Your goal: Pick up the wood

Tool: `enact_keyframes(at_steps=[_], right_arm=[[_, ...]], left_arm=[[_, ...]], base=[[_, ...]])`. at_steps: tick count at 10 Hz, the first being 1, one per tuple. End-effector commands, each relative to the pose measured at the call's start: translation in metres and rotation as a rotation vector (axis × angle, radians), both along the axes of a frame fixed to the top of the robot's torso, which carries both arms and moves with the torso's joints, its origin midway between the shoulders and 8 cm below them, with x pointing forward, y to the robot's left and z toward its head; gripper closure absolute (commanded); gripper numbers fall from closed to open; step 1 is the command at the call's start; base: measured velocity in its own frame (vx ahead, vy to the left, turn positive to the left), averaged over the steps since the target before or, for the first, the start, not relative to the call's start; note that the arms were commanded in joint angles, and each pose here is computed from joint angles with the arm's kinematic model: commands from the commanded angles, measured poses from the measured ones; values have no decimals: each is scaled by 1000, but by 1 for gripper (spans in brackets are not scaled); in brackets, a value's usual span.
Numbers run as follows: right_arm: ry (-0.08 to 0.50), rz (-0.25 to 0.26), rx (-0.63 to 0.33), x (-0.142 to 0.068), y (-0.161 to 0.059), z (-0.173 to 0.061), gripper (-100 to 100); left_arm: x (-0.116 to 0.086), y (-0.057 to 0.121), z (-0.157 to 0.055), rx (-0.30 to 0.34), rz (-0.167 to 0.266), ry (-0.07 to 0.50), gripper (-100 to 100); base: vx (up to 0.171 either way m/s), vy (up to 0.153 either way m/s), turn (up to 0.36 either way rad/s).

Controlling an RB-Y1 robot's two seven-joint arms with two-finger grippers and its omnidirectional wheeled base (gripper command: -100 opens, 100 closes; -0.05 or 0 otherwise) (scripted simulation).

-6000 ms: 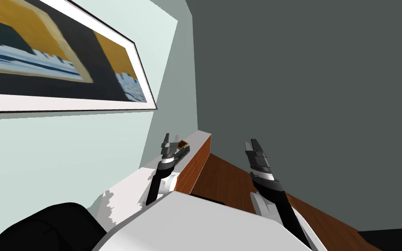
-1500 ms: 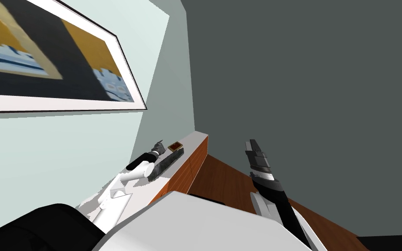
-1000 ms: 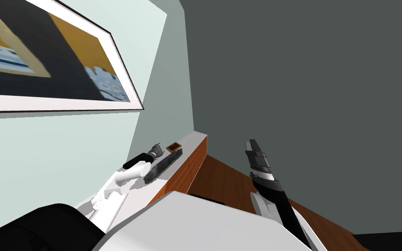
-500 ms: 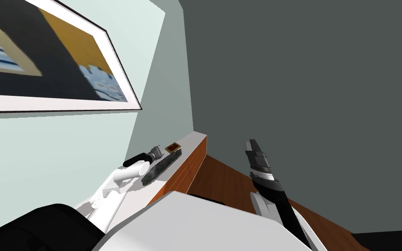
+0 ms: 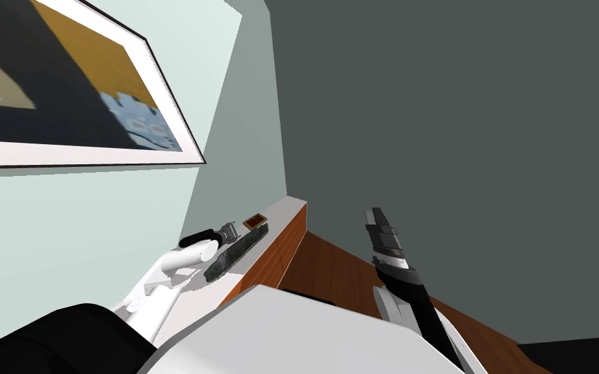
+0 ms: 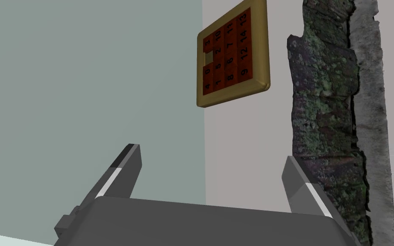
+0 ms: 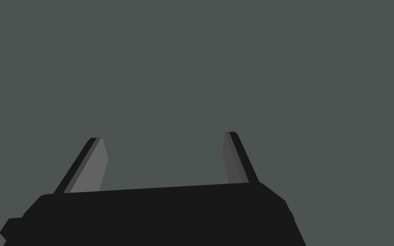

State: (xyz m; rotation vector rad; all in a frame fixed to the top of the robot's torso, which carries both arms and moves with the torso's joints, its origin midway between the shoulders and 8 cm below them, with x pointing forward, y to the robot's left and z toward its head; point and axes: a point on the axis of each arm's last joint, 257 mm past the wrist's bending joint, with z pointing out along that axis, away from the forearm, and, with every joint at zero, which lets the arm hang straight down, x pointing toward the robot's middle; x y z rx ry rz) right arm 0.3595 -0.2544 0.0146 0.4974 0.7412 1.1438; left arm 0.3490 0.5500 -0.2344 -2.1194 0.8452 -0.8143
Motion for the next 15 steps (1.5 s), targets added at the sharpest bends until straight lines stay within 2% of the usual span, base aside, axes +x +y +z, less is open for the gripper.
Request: enact_keyframes(at_steps=[1,2,4,5,7,8,10,11,13,14,15], right_arm=[[0,0,0,0,0,0,0],[0,0,0,0,0,0,0],[0,0,0,0,0,0,0],[0,0,0,0,0,0,0],[0,0,0,0,0,0,0],[0,0,0,0,0,0,0],[0,0,0,0,0,0,0],[0,0,0,0,0,0,0],[0,0,0,0,0,0,0],[0,0,0,0,0,0,0],[0,0,0,0,0,0,0]], left_arm=[[-6,-2,-9,-23,6,39,-100],[-13,5,-14,-61,32,57,-100],[-22,1,-25,-86,35,112,-100],[-30,7,-29,-123,60,127,-100],[-38,3,-39,-145,63,175,-100],[-46,8,-43,-183,87,194,-100],[-54,4,-51,-202,90,236,-100],[-63,8,-54,-239,114,257,-100],[-70,4,-60,-256,116,294,-100],[-80,6,-64,-294,139,320,-100],[-85,4,-67,-305,141,345,-100]], base=[[16,-4,3],[34,-4,-50],[29,-6,-13],[35,-4,-52],[29,-1,-14],[32,1,-49],[31,4,-16],[40,8,-45],[32,3,-19],[37,2,-51],[44,10,-34]])
